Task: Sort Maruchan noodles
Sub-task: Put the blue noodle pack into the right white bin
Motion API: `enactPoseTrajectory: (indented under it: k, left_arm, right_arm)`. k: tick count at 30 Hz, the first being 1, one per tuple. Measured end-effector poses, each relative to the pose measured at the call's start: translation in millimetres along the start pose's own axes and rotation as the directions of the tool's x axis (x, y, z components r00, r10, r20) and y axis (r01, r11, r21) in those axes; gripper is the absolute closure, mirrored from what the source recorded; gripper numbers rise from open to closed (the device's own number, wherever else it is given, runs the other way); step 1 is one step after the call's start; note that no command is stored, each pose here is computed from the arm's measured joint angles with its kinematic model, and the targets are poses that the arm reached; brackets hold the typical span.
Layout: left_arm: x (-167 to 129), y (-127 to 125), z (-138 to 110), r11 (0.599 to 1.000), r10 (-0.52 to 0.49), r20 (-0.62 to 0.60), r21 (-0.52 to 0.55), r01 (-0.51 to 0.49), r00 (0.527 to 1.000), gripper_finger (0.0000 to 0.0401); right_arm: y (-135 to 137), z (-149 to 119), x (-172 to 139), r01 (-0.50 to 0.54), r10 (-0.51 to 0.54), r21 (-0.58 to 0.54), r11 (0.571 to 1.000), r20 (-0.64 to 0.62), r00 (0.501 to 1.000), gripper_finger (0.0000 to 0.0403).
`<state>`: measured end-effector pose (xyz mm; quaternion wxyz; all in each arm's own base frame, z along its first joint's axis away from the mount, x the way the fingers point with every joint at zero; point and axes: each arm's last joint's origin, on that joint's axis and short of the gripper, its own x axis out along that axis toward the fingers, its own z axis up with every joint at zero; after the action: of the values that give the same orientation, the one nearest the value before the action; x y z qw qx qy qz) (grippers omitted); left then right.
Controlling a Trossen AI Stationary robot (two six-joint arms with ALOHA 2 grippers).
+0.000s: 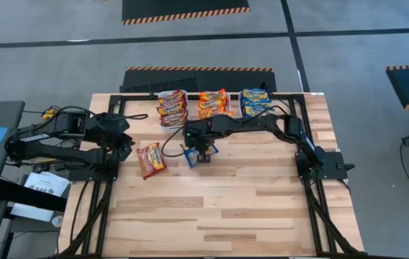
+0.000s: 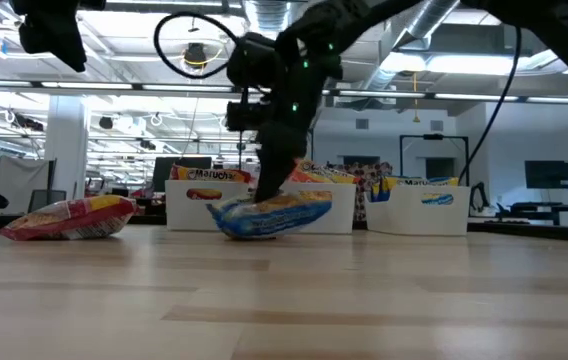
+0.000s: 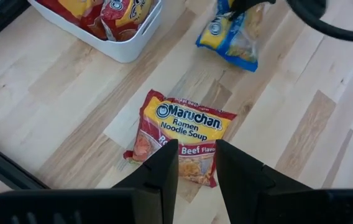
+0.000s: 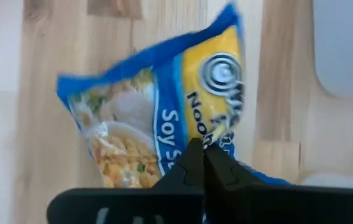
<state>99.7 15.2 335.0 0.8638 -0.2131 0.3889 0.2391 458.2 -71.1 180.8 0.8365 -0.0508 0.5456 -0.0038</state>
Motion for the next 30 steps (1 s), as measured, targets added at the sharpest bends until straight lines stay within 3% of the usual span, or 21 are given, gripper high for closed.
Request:
enactPoseTrajectory:
  k: [10,16,26,30]
  left_arm:
    - [0,1,-1,1.0,0.007,-0.012,0.01,-0.007,1.0,0.031]
    - [0,1,-1,1.0,0.007,-0.013,0.028,-0.007,1.0,0.031]
    - [0,0,-1,1.0,0.007,-0.005,0.022,-0.007,1.0,0.031]
    - [0,0,-1,1.0,0.007,-0.005,0.014,-0.007,1.0,0.031]
  right_arm:
    - [16,25,-53,0.062,-0.058,0.105,0.992,-0.04,0.997,0.0398]
    - [22,23,-84,0.092,-0.086,0.162,0.982,-0.048,0.995,0.0398]
    - [11,-3,-156,0.327,-0.299,0.187,0.926,-0.16,0.941,0.0398]
    - [-4,-22,-190,0.46,-0.414,0.196,0.866,-0.232,0.88,0.0398]
